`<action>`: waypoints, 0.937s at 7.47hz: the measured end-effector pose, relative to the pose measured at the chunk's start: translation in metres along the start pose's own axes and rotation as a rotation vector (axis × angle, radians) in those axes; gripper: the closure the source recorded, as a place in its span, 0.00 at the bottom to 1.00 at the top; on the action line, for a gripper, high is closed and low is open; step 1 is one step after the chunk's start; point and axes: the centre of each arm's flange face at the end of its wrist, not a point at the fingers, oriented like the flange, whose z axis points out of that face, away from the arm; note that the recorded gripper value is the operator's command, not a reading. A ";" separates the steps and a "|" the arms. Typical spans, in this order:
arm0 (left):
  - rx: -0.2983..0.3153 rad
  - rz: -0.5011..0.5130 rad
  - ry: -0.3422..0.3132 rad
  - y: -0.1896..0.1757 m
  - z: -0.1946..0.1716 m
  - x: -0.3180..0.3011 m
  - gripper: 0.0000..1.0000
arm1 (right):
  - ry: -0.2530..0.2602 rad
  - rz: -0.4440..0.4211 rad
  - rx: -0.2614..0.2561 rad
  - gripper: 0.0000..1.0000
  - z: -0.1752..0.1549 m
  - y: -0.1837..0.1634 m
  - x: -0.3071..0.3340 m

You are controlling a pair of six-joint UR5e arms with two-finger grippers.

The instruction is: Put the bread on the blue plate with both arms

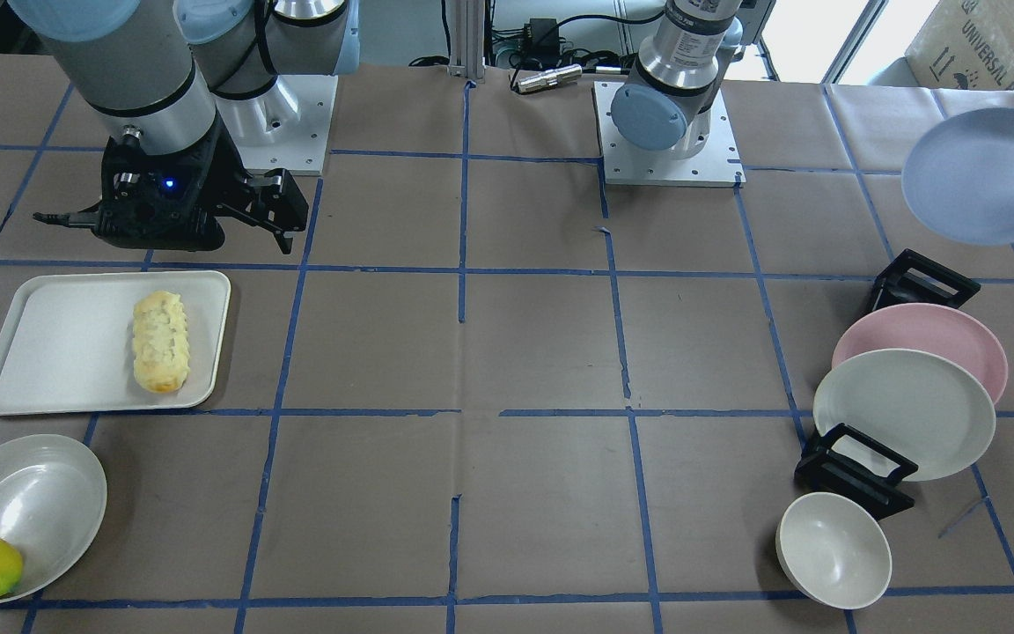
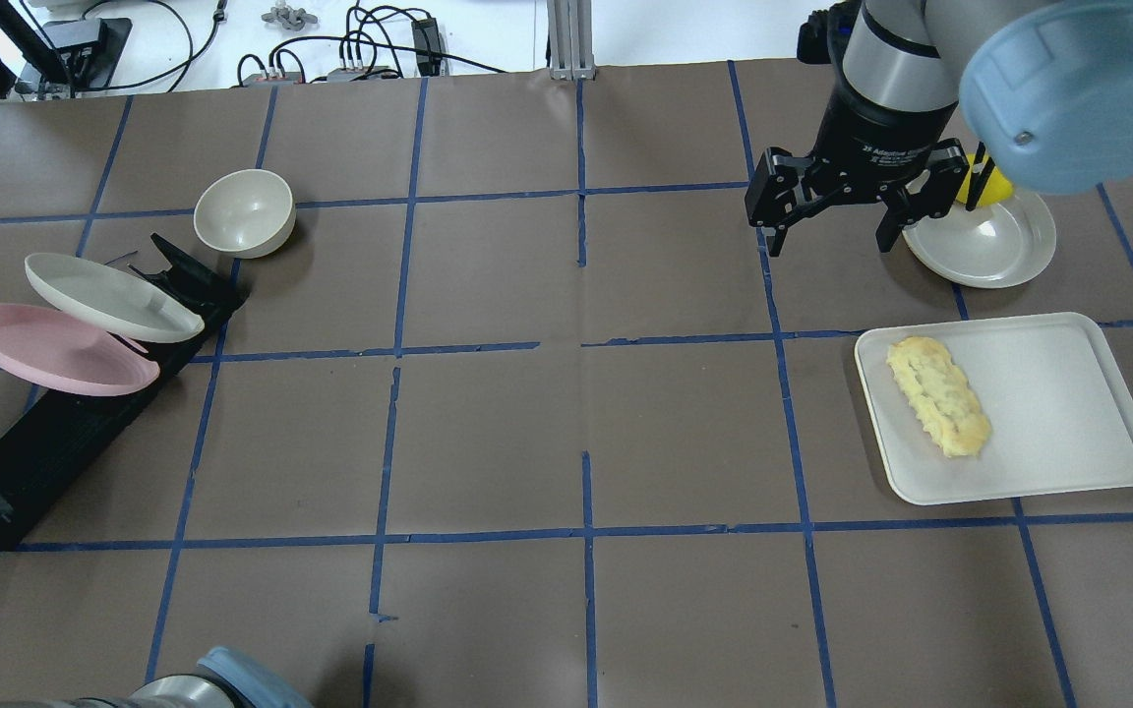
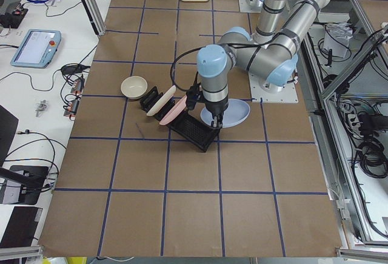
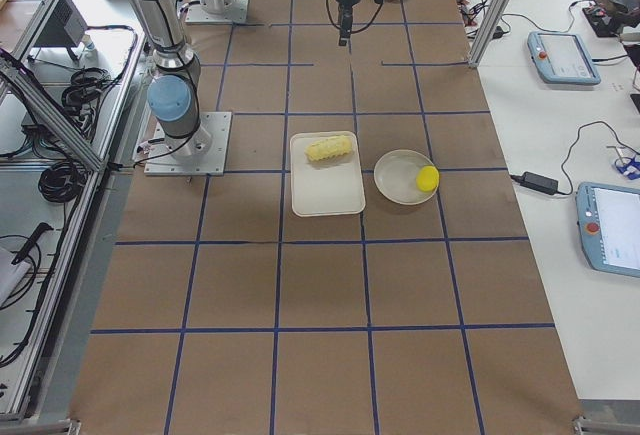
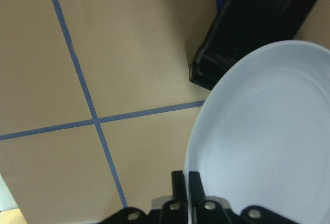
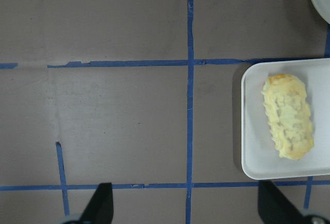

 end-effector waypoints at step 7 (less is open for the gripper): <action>0.079 -0.203 0.153 -0.181 -0.026 0.219 1.00 | 0.000 -0.004 -0.003 0.00 0.001 0.000 0.000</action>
